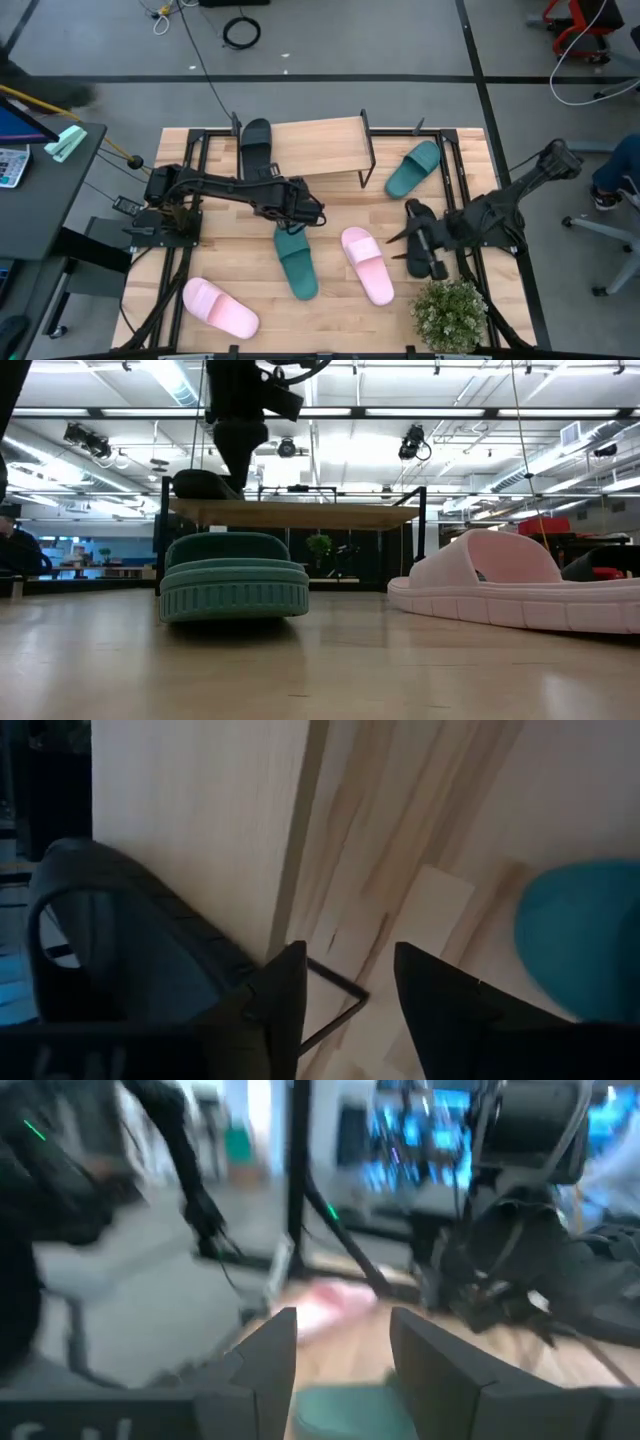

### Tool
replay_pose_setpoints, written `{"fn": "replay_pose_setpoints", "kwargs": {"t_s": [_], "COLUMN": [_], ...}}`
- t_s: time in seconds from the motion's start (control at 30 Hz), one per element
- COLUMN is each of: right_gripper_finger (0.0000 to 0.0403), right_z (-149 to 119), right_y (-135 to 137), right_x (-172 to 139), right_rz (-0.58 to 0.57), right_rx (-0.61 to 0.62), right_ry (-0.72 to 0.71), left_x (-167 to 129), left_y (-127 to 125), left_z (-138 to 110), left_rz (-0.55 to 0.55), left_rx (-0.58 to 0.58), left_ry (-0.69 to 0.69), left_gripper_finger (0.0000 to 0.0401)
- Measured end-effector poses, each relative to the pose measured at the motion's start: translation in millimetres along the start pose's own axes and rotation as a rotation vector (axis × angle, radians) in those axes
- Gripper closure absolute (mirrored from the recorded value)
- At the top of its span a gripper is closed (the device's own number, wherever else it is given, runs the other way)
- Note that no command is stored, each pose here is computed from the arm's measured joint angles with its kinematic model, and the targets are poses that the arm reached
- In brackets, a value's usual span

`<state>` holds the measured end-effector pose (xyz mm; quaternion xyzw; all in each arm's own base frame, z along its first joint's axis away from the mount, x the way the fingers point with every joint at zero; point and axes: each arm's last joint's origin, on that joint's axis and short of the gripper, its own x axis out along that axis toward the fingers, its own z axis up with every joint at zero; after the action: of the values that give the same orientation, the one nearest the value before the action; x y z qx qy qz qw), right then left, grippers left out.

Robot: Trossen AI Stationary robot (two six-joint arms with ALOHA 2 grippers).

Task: Pick and place slides into the shelf
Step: Put the black slipper on the shelf

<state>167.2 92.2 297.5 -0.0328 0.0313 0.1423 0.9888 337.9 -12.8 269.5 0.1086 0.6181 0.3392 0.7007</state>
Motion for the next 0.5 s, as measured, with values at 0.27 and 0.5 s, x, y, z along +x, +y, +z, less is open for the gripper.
{"fn": "replay_pose_setpoints", "kwargs": {"t_s": [0.27,0.5], "right_gripper_finger": [0.0233,0.0233], "right_z": [1,-34], "right_y": [10,22], "right_x": [53,82], "right_rz": [-0.168,-0.228], "right_rx": [0.148,0.405], "right_ry": [0.511,0.767], "left_x": [-36,-85], "left_y": [21,49], "left_z": [-15,-48], "left_rz": [0.009,-0.105], "left_rx": [-0.099,-0.229], "left_ry": [-0.135,-0.301], "left_gripper_finger": [0.0247,0.0241]}}
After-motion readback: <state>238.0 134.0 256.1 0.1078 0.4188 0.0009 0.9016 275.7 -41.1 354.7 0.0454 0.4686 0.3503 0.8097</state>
